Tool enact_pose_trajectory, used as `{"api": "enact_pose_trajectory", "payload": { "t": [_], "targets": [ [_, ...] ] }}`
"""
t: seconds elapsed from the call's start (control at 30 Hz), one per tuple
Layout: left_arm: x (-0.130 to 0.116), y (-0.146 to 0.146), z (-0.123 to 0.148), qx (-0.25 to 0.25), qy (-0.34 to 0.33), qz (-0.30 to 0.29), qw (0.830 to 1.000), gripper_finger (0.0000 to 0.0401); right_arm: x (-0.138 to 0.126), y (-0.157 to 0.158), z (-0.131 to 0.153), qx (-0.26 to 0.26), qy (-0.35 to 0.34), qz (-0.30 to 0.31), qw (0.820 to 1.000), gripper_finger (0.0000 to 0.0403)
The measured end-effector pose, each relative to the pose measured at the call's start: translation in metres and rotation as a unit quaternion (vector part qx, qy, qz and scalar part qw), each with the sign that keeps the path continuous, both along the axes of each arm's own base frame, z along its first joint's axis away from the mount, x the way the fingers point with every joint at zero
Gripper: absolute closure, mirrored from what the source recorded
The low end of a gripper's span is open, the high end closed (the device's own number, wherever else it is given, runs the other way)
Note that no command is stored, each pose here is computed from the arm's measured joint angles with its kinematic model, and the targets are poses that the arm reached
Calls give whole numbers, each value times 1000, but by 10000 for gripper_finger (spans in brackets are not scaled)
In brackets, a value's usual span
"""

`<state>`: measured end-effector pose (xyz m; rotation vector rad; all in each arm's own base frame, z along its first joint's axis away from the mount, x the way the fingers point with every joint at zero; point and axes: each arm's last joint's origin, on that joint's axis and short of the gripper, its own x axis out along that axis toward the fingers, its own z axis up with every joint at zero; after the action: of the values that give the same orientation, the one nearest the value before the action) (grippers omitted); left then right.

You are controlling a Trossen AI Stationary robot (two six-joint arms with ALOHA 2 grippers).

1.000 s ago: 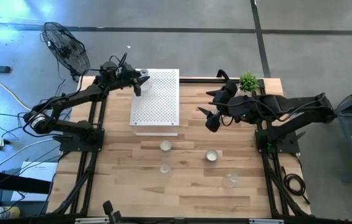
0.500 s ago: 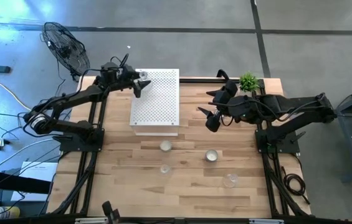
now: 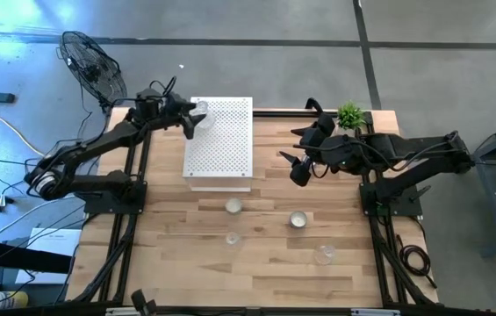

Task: Pick & Place candle stick holders
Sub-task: Put the top transparent candle holder on the shelf, then put the blue candle on the shelf

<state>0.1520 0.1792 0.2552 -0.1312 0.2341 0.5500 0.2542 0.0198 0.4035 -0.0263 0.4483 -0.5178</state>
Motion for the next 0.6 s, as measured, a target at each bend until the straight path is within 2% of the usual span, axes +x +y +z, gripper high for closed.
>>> {"api": "enact_pose_trajectory", "payload": {
  "t": [0.4, 0.6],
  "targets": [
    [-20, -25, 14, 2, 27, -4, 1000, 148, 0, 0, -1, 0, 3, 0, 1000, 87],
    [-36, -49, 18, -22, 49, -34, 998, 148, -6, -1, -10, 3, 56, -6, 998, 87]
  ]
}}
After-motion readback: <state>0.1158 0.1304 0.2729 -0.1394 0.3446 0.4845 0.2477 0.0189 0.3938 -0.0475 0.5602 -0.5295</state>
